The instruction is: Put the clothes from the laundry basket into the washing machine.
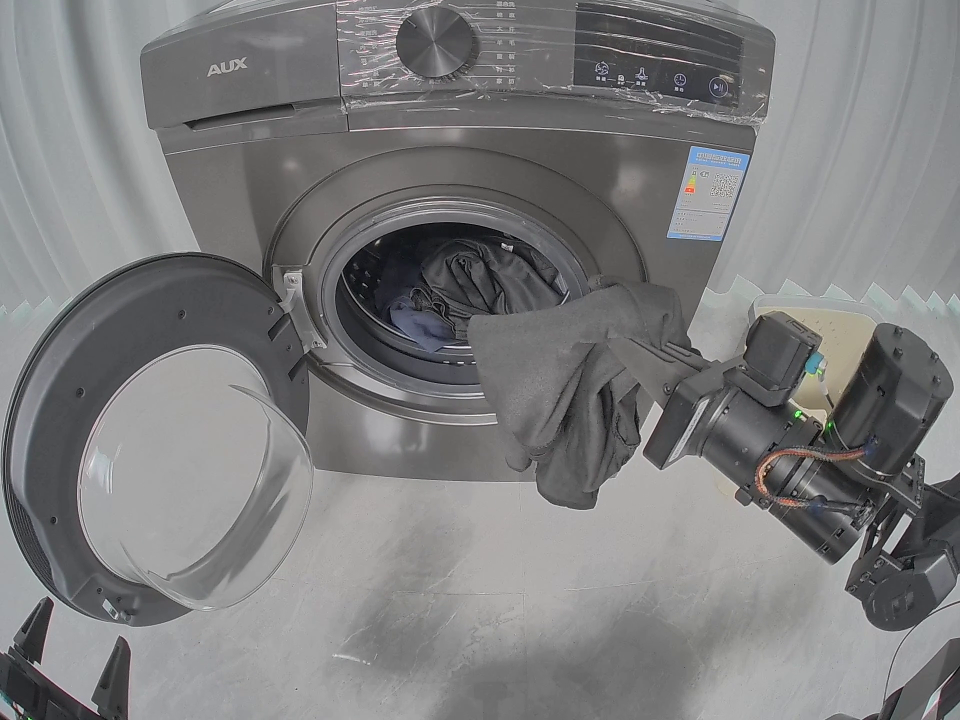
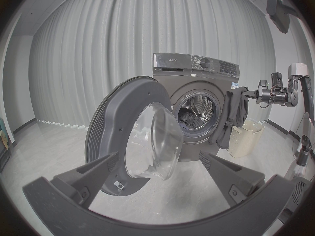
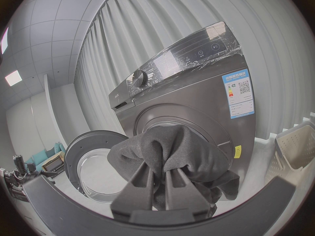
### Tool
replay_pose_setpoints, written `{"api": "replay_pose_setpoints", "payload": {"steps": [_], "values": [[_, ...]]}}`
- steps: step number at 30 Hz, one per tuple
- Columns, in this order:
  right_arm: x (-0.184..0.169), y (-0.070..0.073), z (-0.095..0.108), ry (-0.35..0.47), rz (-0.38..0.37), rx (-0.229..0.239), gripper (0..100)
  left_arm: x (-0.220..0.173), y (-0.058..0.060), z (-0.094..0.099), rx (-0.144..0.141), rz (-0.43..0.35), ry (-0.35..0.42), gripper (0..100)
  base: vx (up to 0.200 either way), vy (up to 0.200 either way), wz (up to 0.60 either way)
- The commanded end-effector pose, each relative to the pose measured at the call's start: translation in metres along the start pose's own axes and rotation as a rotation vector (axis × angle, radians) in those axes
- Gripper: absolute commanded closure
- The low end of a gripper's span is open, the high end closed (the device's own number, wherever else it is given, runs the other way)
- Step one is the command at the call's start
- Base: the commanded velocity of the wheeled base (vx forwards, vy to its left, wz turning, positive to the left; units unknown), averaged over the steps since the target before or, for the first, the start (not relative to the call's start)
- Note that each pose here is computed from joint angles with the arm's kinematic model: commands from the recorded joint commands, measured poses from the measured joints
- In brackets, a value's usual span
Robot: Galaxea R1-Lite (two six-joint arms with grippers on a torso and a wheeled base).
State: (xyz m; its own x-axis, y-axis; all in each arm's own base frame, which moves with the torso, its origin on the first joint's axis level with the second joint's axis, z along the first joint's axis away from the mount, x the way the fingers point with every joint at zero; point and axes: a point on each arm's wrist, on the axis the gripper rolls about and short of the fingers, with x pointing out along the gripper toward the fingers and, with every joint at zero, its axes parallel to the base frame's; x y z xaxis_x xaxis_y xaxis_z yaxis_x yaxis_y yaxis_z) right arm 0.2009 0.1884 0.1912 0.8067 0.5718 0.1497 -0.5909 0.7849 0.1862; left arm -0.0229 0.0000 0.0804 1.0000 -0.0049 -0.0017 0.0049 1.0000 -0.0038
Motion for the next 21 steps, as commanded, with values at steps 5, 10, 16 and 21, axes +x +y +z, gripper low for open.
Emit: {"api": "replay_pose_setpoints", "payload": {"steps": [5,10,16,21], "values": [[0.010,0.008,-0.007,0.013,0.021,0.004,100,0.000,0.000,-0.005,-0.001,0.002,0.003,0,0.000,0.000,0.00],[0.019,0.018,-0.009,0.006,0.046,0.012,100,0.000,0.000,-0.005,0.004,0.000,0.001,0,0.000,0.000,0.00],[0.031,0.029,-0.006,-0.024,0.064,0.059,100,-0.015,-0.004,0.069,-0.004,-0.139,-0.238,0,0.000,0.000,0.00],[0.051,0.031,-0.009,-0.051,0.016,0.070,100,0.024,-0.008,0.073,0.037,-0.361,0.038,0,0.000,0.000,0.00]]}}
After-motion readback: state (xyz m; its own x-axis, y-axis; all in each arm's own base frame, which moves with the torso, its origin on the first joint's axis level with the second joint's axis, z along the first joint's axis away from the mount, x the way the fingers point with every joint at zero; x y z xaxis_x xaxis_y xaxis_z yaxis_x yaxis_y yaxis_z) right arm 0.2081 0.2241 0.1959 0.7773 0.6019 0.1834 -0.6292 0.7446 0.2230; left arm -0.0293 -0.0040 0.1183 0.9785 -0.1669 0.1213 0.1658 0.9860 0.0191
